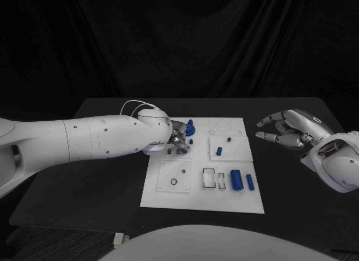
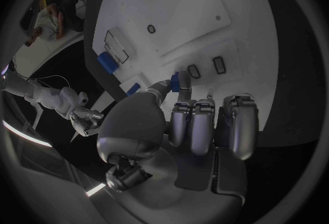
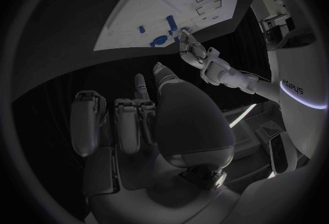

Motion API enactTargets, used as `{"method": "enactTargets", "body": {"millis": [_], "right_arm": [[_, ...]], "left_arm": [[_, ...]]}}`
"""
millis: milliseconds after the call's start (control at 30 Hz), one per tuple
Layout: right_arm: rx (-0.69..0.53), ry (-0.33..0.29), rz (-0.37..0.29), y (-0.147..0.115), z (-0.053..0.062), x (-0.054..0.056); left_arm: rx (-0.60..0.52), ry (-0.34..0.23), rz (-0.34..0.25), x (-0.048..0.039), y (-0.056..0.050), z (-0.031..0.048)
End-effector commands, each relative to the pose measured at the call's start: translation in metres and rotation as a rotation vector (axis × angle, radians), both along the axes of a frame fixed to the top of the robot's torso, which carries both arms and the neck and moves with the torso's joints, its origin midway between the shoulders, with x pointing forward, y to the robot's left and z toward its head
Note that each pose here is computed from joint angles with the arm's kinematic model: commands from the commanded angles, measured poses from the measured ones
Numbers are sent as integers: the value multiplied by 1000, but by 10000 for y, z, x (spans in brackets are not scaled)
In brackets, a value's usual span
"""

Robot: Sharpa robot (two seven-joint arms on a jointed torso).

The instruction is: Assemble the parts on the task board

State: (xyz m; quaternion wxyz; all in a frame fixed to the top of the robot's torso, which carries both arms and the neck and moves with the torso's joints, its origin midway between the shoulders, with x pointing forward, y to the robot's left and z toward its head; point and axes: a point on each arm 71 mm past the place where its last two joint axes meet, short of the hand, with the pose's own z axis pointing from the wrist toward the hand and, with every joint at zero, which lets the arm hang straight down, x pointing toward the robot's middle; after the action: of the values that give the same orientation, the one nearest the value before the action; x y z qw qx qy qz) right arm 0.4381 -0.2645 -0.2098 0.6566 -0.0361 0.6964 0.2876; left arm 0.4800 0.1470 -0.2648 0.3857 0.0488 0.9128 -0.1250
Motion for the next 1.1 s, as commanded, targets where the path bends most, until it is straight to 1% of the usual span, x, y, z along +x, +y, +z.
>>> {"method": "enactTargets", "body": {"millis": [33, 233, 400, 800, 933, 1100], "right_arm": [[-9, 10, -6, -3, -17, -2], [-11, 14, -8, -8, -22, -1], [-11, 15, -6, -9, -22, -5], [-13, 20, -11, -29, -21, -18], [-14, 23, -12, -29, -22, -20], [-14, 24, -11, -23, -22, -22]], "left_arm": [[-16, 3, -1, -25, -13, 1], [-26, 19, 36, -50, 38, 1], [-28, 12, 65, -54, 98, 7], [-23, -5, 112, -50, 198, 16], [-27, -17, 129, -42, 227, 22], [-29, -25, 139, -37, 240, 25]]}}
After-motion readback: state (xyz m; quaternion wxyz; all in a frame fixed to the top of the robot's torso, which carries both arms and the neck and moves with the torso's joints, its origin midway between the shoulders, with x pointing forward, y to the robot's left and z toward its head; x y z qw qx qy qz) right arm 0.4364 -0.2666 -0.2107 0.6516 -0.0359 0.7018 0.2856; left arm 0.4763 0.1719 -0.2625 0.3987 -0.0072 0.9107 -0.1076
